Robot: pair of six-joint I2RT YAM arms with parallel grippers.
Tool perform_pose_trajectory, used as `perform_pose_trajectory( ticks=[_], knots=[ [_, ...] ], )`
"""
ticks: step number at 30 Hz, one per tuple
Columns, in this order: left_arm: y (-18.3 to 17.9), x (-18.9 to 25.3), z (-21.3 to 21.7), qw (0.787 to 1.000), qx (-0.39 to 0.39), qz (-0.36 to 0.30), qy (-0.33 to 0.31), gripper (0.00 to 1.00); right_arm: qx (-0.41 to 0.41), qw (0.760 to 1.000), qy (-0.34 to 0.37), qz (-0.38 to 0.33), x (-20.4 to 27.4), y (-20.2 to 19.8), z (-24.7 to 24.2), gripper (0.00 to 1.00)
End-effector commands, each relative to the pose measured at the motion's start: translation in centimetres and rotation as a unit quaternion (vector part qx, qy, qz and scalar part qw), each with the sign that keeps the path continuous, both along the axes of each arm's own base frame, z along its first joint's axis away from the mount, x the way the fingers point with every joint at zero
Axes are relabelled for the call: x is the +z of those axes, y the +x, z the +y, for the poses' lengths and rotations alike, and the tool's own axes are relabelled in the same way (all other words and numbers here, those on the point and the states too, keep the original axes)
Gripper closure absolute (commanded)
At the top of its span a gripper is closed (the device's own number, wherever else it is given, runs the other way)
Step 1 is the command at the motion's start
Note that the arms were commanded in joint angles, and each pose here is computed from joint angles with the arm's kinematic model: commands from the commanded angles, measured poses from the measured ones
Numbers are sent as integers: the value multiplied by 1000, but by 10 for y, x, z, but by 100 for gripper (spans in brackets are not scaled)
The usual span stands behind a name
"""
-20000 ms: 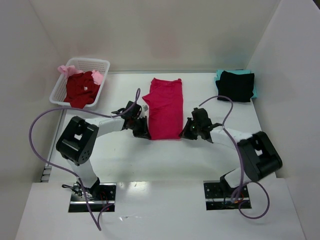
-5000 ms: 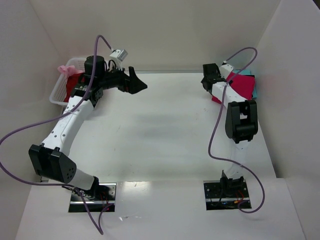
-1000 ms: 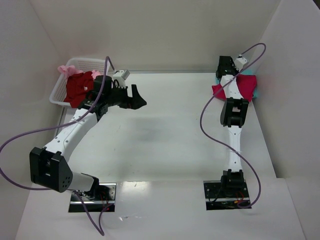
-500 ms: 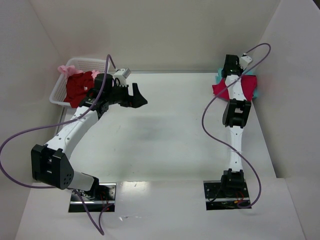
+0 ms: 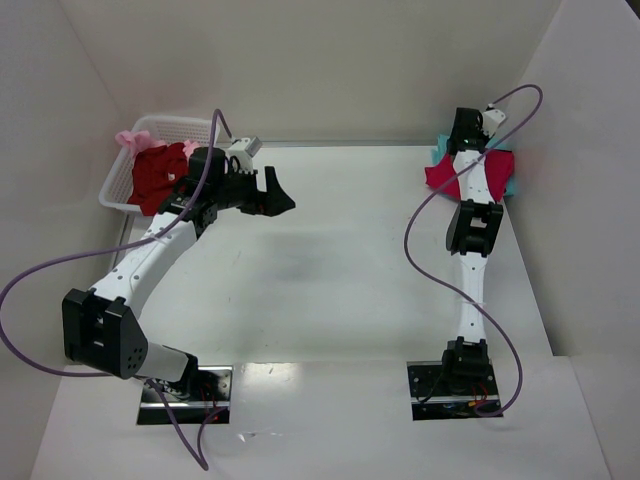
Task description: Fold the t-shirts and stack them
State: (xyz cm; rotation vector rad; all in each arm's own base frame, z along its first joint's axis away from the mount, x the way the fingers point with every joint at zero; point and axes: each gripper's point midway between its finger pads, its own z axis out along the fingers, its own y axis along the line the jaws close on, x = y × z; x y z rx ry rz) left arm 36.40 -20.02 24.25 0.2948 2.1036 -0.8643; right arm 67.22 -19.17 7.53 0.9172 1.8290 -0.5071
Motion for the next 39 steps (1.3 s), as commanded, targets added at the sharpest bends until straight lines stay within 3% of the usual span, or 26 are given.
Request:
perform_pose_trajectory(
  ticks=[1, 4, 8, 15, 20, 23, 24, 26, 33, 34, 35, 37, 39],
  knots=[
    [-3, 16, -5, 1000, -14, -20, -15, 0, -4, 1000, -14, -18, 12, 4, -13, 71],
    [-4, 20, -5, 999, -14, -24, -16, 0, -3, 1000, -15, -17, 12, 4, -13, 71],
    [-9, 27, -3, 999, -17, -38, -15, 0, 19, 999, -8, -39, 28, 13, -7, 55],
    [-14, 35, 4, 999, -2, -51, -11, 0, 10, 997, -29, -69, 56, 18, -6, 52],
    [-14, 51, 2, 998, -8, -64, -17, 0, 37, 998, -17, -41, 67, 13, 32, 38],
    [-17, 68, 3, 996, -9, -88, -20, 0, 64, 997, -19, -37, 92, 9, 66, 31],
    [-19, 72, 3, 995, -9, -93, -21, 0, 71, 996, -21, -58, 120, 8, 77, 29],
    [-21, 81, 4, 994, -11, -108, -20, 0, 85, 995, -31, -39, 121, 3, 94, 21],
    [-34, 99, 11, 990, -12, -142, -12, 0, 83, 996, -6, -42, 122, -30, 125, 19],
    [-34, 99, 11, 990, -12, -142, -12, 0, 83, 996, -5, -27, 103, -37, 125, 18],
    [-36, 103, 12, 989, -12, -147, -13, 0, 79, 996, 0, -51, 124, -44, 125, 16],
    [-38, 99, 10, 990, -17, -142, -14, 0, 89, 995, 15, -48, 111, -56, 130, 12],
    [-38, 97, 9, 990, -20, -139, -19, 0, 139, 987, 43, -65, 137, -66, 147, 7]
  ],
)
